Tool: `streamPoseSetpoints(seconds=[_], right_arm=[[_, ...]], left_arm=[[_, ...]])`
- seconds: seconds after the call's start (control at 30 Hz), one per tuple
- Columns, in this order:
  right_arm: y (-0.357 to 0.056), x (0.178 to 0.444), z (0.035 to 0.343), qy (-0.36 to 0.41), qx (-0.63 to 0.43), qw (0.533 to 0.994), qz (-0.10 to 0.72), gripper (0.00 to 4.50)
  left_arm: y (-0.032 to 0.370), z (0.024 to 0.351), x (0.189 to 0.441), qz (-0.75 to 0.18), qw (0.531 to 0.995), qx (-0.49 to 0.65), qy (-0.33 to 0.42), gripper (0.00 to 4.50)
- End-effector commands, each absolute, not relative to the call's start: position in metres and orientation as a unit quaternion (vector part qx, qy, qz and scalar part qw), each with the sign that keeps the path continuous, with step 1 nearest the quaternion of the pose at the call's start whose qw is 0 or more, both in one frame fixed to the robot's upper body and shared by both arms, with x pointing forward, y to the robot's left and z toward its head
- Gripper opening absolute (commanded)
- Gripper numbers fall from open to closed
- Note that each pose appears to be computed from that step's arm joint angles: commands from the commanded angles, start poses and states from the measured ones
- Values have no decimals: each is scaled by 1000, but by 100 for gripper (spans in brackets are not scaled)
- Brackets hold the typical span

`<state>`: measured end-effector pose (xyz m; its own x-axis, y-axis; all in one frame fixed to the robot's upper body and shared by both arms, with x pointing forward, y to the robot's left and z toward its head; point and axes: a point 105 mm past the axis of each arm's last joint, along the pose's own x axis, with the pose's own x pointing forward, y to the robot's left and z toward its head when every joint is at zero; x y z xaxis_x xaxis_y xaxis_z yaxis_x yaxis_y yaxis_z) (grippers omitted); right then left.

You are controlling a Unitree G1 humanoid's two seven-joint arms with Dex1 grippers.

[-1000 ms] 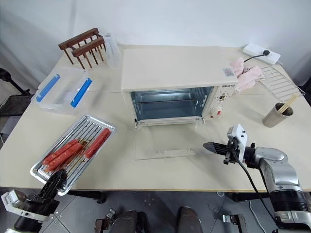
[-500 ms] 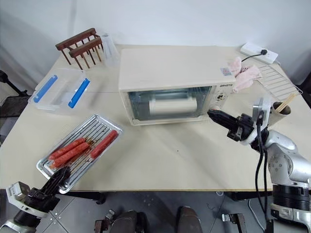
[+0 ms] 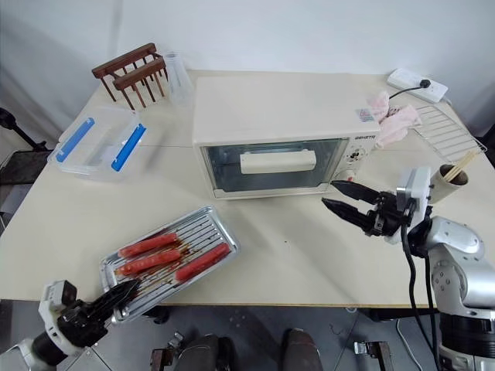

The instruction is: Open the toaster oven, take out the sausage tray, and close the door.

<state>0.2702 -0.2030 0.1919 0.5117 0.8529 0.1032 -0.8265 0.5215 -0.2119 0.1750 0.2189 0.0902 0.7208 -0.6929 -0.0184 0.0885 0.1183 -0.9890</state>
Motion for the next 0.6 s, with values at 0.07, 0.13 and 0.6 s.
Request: streamPoseSetpoints(seconds=[0.07, 0.13, 0.6], right_arm=[[-224, 253, 191, -99, -124, 870, 466, 397], [-236, 242, 182, -79, -139, 874, 459, 448], [-245, 187, 160, -17, -162, 870, 465, 448]], left_arm=[[187, 101, 182, -352, 690, -556, 301, 0], [173, 103, 191, -386, 681, -532, 322, 0], [106, 98, 264, -463, 672, -433, 383, 0]])
